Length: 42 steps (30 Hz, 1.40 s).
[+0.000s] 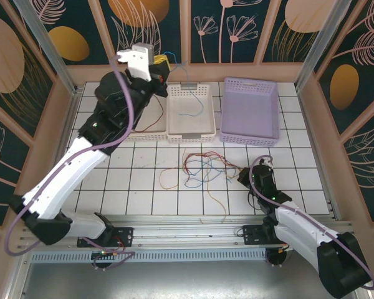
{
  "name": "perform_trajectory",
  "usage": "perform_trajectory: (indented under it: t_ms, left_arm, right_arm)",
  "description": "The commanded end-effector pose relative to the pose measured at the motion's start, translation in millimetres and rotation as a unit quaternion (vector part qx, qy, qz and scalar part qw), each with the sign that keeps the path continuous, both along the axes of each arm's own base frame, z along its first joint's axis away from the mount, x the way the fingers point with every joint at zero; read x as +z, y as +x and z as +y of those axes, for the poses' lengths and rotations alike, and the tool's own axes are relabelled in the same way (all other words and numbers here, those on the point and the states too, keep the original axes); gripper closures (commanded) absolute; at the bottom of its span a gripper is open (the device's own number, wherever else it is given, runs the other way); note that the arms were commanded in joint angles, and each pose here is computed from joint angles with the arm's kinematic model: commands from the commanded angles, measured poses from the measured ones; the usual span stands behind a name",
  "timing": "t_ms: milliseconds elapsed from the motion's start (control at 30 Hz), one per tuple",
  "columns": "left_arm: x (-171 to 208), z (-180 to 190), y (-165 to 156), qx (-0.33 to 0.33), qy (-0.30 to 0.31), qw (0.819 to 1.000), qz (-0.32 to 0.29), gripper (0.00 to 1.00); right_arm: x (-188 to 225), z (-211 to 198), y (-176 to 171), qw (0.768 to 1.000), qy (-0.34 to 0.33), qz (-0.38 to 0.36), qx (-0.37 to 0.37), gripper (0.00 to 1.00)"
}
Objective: Untangle the cables
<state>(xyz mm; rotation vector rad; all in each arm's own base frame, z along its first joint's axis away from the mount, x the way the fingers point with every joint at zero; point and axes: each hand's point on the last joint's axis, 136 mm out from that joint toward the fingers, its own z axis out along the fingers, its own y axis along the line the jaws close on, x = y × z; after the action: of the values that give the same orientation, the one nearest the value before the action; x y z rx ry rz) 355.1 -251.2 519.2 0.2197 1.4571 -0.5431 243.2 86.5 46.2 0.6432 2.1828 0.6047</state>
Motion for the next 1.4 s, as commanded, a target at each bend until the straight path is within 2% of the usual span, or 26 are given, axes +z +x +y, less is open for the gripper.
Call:
perform_trajectory:
  t_ms: [0,267,433,467,667,900,1100,1367]
  left_arm:
    - [1.8,-7.9,23.2,-0.009,-0.026,1.0,-0.013,1.0]
    - [-68.1,-25.4,92.4,-0.004,-0.024,0.999,0.043,1.0]
    - [-115.3,-37.4,115.9,-0.015,-0.029,0.997,0.076,1.0]
    - [-138.7,-44.9,125.9,-0.018,-0.023,0.995,0.095,1.0]
    - [-195.8,-66.7,145.3,-0.038,-0.025,0.989,0.143,1.0]
    - [-246.6,-76.2,151.8,-0.047,-0.03,0.981,0.188,1.0]
    - [-290.2,-71.7,144.5,-0.041,-0.029,0.972,0.228,1.0]
    - [-353.1,-67.5,137.3,-0.028,-0.013,0.953,0.301,0.98]
  right_arm:
    - [-0.9,2.7,-2.7,1.0,-0.001,-0.006,0.016,1.0]
    - [3.6,5.4,-3.5,0.999,0.005,-0.019,0.026,1.0]
    - [7.1,6.8,-3.0,0.999,0.007,-0.026,0.031,1.0]
    - [7.2,7.2,-3.0,0.999,0.007,-0.027,0.032,1.0]
    - [7.3,8.5,-3.2,0.999,0.008,-0.029,0.036,1.0]
    - [8.7,8.9,-3.1,0.999,0.009,-0.033,0.038,1.0]
    - [8.6,10.0,-3.5,0.999,0.01,-0.033,0.041,1.0]
    - [8.6,10.5,-3.1,0.999,0.009,-0.033,0.042,1.0]
